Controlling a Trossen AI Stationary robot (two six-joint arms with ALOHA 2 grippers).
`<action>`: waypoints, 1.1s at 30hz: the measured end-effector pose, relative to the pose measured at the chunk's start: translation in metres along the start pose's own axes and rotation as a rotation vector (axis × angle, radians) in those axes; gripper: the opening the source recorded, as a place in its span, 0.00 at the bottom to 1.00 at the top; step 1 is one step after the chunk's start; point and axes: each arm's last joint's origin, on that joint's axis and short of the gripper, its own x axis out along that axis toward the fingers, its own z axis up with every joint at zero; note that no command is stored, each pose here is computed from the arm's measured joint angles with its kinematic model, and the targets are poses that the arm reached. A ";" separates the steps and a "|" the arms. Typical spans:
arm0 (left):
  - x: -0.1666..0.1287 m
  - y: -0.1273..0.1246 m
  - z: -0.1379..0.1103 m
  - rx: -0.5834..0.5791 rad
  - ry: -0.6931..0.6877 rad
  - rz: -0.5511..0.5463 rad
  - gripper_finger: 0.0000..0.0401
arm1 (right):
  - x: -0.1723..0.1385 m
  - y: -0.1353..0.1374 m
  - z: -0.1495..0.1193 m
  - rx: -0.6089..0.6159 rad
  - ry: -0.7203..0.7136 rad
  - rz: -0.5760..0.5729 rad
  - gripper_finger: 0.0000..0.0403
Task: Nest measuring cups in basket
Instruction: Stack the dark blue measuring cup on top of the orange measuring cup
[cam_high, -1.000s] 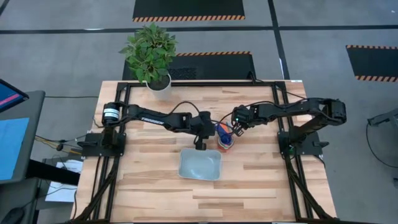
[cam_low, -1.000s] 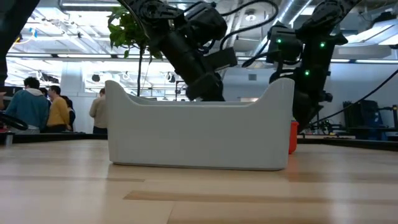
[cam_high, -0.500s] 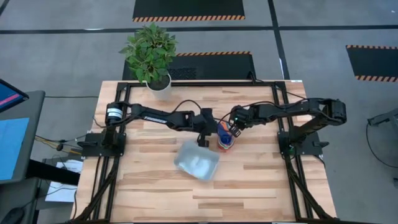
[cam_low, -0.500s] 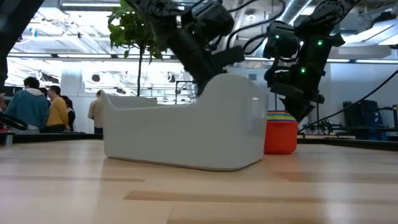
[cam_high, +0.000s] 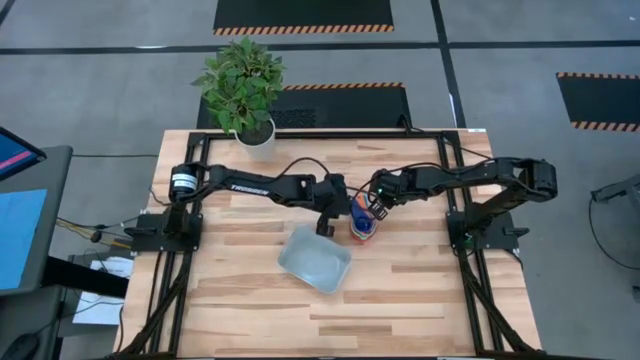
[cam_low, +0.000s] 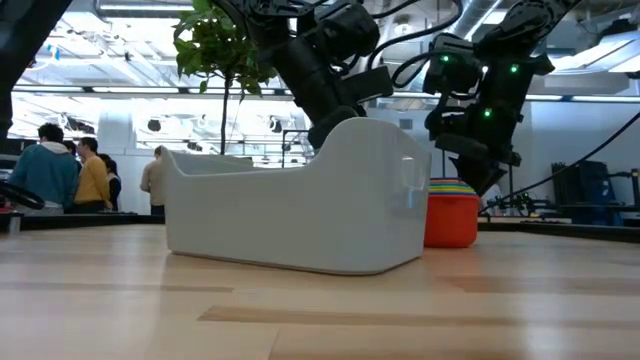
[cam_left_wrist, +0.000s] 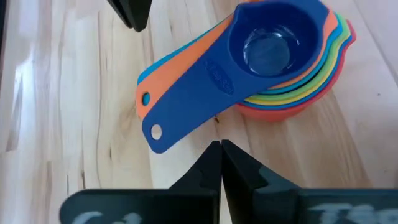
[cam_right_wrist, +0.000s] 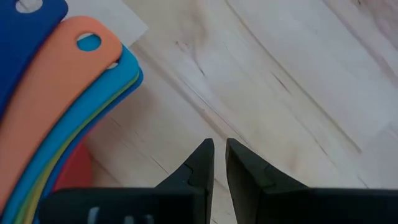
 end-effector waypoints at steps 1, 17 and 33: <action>0.000 0.001 0.000 0.001 -0.004 -0.001 0.00 | 0.000 0.000 0.000 0.001 -0.002 0.001 0.16; 0.002 0.006 -0.036 -0.096 0.383 0.190 0.00 | 0.000 0.000 -0.001 -0.005 0.009 -0.004 0.16; -0.009 -0.037 -0.039 -0.173 0.525 0.002 0.00 | 0.000 -0.001 -0.003 -0.038 0.030 -0.018 0.16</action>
